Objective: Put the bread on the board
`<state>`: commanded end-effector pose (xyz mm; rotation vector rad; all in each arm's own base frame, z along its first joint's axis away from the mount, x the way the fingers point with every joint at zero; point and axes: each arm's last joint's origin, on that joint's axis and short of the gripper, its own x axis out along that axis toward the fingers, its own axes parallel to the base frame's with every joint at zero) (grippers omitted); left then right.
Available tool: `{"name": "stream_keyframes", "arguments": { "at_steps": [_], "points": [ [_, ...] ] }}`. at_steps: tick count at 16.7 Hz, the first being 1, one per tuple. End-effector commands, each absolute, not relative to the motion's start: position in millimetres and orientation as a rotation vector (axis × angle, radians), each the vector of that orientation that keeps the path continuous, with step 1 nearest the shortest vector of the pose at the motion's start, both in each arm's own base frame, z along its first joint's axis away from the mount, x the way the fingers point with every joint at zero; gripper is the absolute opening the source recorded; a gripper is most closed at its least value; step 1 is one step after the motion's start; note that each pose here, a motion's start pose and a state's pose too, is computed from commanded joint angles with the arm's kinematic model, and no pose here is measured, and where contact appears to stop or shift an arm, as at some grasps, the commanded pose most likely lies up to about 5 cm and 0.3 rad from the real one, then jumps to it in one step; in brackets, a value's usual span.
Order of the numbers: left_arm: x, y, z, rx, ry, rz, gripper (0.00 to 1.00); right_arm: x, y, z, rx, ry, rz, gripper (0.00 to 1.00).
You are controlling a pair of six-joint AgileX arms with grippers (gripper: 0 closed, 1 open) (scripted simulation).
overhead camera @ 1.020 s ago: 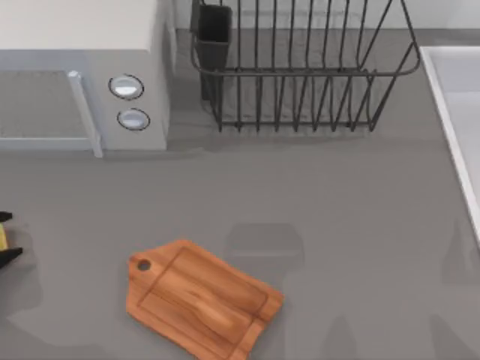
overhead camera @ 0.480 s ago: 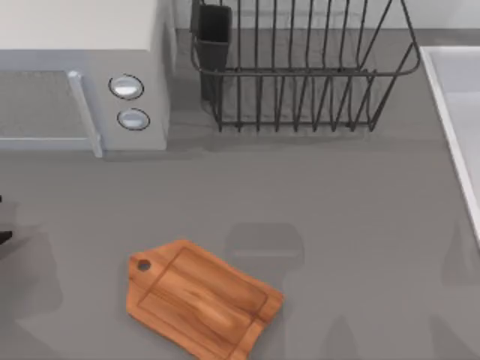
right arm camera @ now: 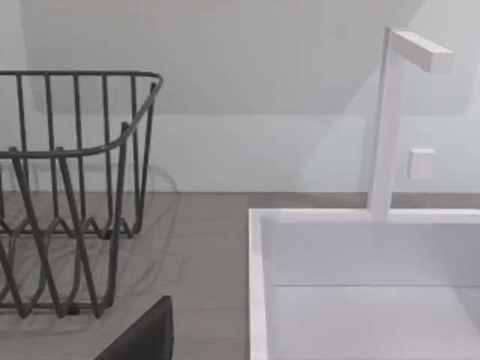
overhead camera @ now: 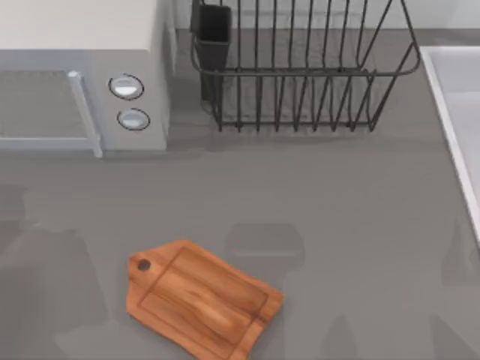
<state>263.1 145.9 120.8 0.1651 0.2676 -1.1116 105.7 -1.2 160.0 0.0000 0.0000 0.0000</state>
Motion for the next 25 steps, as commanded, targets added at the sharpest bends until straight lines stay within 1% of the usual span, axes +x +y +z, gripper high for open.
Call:
{"name": "stream_keyframes", "arguments": {
  "at_steps": [6, 9, 14, 17, 21, 25],
  "points": [
    [264, 144, 121, 0.168, 0.267, -1.116, 0.00, 106, -1, 160, 0.000, 0.000, 0.000, 1.00],
    [269, 125, 113, 0.173, 0.270, -1.156, 0.00, 106, -1, 160, 0.000, 0.000, 0.000, 1.00],
    [281, 62, 91, 0.216, 0.259, -1.283, 0.00, 106, -1, 160, 0.000, 0.000, 0.000, 1.00],
    [279, 18, 79, 0.249, 0.230, -1.367, 0.00, 106, -1, 160, 0.000, 0.000, 0.000, 1.00],
    [263, -31, 72, 0.261, 0.202, -1.456, 0.00, 106, -1, 160, 0.000, 0.000, 0.000, 1.00],
    [242, -59, 70, 0.236, 0.216, -1.507, 0.00, 106, -1, 160, 0.000, 0.000, 0.000, 1.00]
  ]
}}
